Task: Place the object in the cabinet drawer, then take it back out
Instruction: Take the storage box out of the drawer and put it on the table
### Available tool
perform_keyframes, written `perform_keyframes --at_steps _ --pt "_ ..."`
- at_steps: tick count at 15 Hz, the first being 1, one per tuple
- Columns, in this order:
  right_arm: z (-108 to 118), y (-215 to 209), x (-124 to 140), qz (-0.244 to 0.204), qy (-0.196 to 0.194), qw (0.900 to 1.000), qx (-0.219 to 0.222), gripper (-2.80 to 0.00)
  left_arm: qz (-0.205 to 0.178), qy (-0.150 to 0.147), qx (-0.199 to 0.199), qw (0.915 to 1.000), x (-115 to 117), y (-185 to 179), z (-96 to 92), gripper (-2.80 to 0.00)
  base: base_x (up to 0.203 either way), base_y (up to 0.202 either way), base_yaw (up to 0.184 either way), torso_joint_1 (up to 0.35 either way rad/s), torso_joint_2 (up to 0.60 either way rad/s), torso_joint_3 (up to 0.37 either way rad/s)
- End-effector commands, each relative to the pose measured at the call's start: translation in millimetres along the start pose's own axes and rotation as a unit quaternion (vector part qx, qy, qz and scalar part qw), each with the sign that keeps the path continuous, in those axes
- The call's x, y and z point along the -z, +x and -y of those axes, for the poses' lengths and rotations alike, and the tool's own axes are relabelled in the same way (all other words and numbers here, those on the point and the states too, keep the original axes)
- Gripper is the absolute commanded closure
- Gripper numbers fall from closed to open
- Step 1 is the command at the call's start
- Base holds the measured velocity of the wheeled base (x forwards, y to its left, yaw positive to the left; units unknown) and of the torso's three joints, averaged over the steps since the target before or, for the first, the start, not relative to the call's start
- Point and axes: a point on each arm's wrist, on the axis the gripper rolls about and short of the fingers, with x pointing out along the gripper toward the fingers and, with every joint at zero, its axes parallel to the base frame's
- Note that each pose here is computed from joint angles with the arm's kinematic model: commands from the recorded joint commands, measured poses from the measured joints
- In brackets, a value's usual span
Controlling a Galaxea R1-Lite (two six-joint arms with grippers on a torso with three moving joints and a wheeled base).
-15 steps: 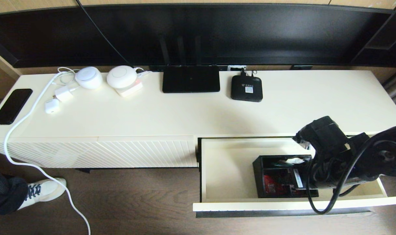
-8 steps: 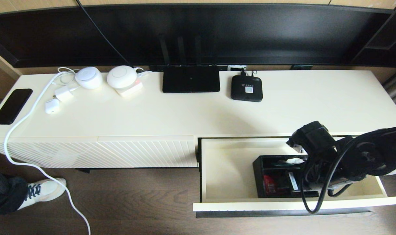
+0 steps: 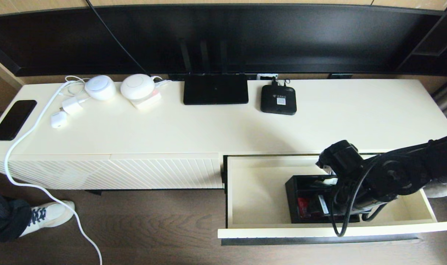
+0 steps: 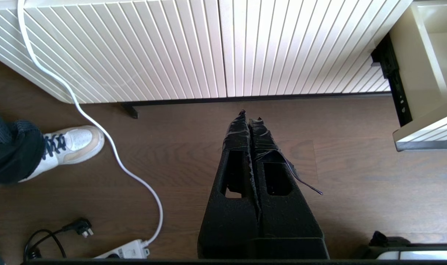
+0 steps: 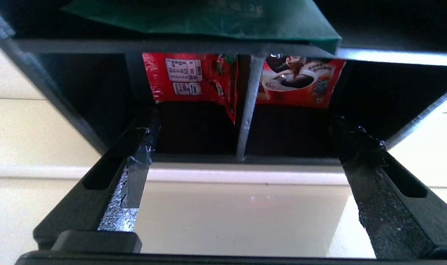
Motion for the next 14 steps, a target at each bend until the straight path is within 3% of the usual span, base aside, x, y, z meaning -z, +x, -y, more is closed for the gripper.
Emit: perform_keyframes --at_steps 1,14 --pt "-1 7 1 -0.009 0.0 1.0 0.002 -2.8 -0.001 0.0 0.0 1.0 0 0 0.0 0.0 0.0 0.0 0.0 0.0 0.0 0.0" --pt "-4 19 -1 0.007 0.001 1.0 -0.007 -2.8 -0.001 0.0 0.0 1.0 0 0 0.0 0.0 0.0 0.0 0.0 0.0 0.0 0.0"
